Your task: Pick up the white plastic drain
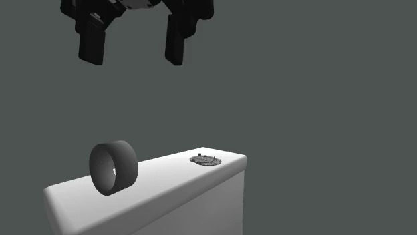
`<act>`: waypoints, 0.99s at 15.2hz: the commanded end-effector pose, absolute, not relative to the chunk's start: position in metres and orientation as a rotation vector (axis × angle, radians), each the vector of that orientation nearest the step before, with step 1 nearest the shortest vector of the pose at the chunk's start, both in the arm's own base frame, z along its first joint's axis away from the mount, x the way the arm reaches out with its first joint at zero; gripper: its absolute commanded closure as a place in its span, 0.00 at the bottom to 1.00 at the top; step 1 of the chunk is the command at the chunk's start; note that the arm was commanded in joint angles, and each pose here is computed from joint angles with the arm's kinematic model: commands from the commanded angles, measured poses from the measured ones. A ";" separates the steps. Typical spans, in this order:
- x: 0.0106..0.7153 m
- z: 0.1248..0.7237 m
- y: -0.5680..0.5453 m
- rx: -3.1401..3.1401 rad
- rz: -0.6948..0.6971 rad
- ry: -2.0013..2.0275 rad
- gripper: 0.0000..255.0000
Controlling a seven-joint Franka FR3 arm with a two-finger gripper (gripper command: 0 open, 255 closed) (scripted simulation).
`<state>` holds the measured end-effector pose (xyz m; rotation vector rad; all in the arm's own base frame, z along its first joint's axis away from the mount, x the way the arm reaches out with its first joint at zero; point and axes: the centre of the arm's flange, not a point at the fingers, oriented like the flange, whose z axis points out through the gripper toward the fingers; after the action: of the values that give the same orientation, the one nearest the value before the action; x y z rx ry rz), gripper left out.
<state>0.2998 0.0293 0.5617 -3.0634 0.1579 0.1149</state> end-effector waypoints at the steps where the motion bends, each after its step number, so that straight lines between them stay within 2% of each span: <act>1: 0.300 0.562 0.029 -3.063 0.115 0.158 0.00; 15: 0.466 0.494 0.053 -3.080 0.072 0.443 0.00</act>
<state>0.4528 0.0543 0.4988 -3.0805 0.4207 0.0764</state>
